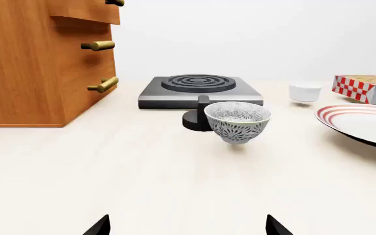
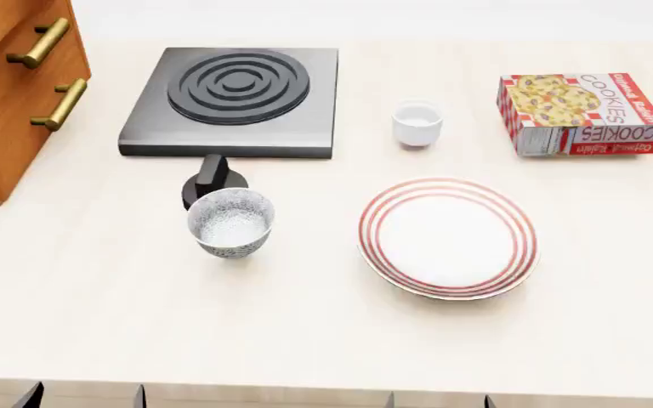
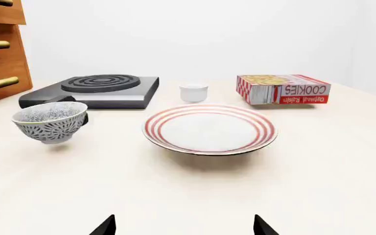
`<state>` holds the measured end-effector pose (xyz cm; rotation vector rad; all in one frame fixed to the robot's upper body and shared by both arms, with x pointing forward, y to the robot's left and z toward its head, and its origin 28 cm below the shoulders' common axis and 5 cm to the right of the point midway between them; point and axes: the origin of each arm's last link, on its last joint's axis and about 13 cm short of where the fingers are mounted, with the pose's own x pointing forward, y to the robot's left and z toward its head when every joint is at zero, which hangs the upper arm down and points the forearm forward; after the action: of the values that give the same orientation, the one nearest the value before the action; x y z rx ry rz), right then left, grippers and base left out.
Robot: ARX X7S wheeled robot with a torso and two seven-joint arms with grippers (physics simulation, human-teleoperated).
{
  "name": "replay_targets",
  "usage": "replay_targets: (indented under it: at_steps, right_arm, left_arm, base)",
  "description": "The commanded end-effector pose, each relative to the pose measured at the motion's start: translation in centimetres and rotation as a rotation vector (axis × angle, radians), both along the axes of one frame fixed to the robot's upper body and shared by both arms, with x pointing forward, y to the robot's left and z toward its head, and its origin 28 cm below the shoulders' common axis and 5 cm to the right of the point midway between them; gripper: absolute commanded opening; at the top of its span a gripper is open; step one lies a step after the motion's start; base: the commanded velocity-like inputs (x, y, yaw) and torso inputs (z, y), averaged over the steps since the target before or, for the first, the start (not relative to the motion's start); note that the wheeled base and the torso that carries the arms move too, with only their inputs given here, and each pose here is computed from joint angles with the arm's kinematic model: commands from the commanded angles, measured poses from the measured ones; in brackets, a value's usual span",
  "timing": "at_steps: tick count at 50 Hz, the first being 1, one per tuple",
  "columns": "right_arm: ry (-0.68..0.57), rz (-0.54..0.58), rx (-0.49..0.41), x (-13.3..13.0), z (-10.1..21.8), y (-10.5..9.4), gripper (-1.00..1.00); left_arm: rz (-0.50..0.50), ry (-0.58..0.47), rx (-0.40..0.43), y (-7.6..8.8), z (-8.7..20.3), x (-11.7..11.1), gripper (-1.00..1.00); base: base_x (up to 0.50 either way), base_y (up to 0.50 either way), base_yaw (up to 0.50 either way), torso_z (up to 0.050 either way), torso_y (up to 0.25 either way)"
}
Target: Pick the akita bowl on the wooden cabinet and place it on the plate.
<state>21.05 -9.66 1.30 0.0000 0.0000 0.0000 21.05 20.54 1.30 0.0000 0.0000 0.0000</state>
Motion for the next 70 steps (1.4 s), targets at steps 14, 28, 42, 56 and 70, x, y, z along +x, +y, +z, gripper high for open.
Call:
replay_targets:
  at_steps: [14, 28, 42, 56, 70]
  right_arm:
    - [0.009, -0.004, -0.010, 0.05, -0.02, 0.07, 1.00]
    - [0.009, -0.005, -0.009, 0.14, -0.10, 0.07, 1.00]
    - [0.003, -0.006, -0.005, 0.12, -0.05, 0.08, 1.00]
    - [-0.001, -0.013, -0.010, 0.13, 0.00, 0.09, 1.00]
    - [0.000, -0.014, -0.010, 0.18, 0.01, 0.08, 1.00]
  left_arm:
    - [0.000, 0.000, -0.001, 0.38, -0.15, 0.50, 1.00]
    - [-0.002, 0.007, -0.021, 0.45, -0.25, 0.49, 1.00]
    - [0.007, 0.017, -0.017, 0.36, -0.24, 0.37, 1.00]
    - [0.003, 0.010, -0.025, 0.09, 0.03, 0.11, 1.00]
    - [0.001, 0.008, -0.022, 0.48, -0.15, 0.57, 1.00]
  base:
    - [0.00, 0.00, 0.00, 0.000, 0.000]
    - [0.00, 0.00, 0.00, 0.000, 0.000]
    - [0.00, 0.00, 0.00, 0.002, 0.000]
    - [0.00, 0.00, 0.00, 0.023, 0.038]
    - [0.00, 0.00, 0.00, 0.050, 0.108]
